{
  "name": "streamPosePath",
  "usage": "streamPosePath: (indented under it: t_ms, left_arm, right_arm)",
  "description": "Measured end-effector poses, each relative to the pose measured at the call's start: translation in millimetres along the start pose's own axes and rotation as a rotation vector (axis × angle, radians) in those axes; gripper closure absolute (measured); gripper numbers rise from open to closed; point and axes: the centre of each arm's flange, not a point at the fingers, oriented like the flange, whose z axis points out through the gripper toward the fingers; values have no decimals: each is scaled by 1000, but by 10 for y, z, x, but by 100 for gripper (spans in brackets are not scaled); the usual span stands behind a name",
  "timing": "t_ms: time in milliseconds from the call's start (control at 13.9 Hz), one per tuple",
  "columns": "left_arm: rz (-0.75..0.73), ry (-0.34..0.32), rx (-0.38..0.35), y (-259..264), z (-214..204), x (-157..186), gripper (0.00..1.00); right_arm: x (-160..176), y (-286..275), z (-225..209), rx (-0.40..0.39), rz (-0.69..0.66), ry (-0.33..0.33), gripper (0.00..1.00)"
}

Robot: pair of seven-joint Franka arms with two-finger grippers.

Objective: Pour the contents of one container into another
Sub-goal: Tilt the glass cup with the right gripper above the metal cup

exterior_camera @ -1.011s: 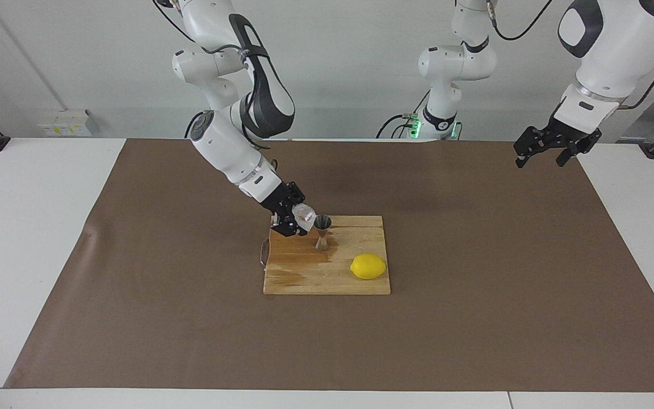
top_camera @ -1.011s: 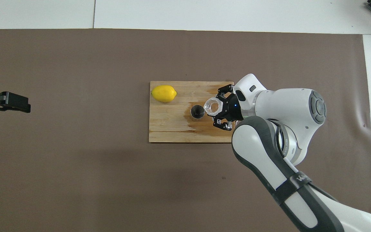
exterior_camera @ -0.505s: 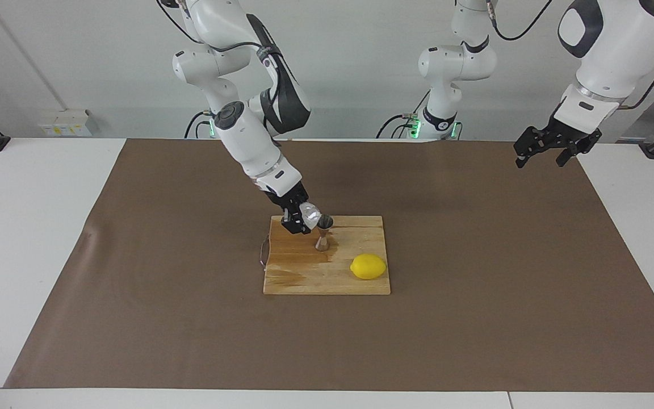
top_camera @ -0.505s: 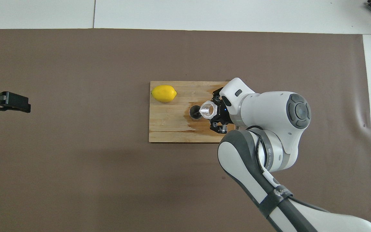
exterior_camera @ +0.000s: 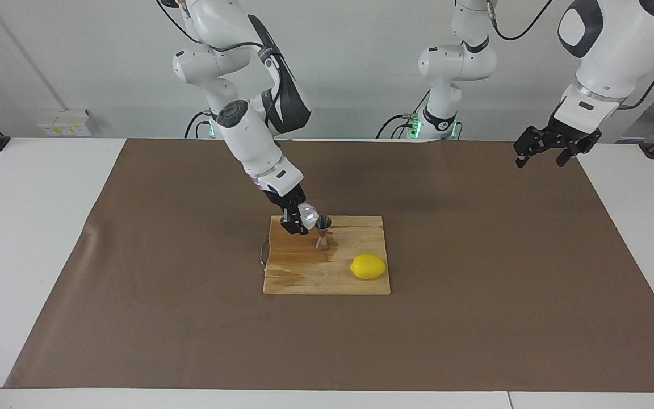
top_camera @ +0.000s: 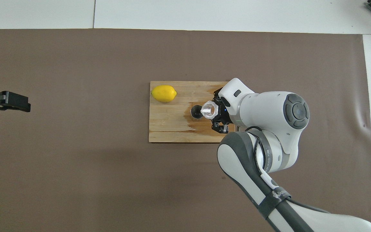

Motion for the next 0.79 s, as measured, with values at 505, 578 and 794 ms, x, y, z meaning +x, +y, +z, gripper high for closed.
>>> streamPosePath:
  t_ms: [505, 578, 794]
  left_arm:
    - [-8, 25, -5, -35, -43, 38, 0]
    - [-8, 21, -6, -34, -27, 37, 0]
    - [-7, 16, -9, -28, -6, 36, 0]
  right_arm:
    - [3, 12, -10, -12, -13, -9, 51]
    - [3, 12, -11, -13, -13, -9, 51]
    - [18, 4, -6, -12, -16, -8, 51]
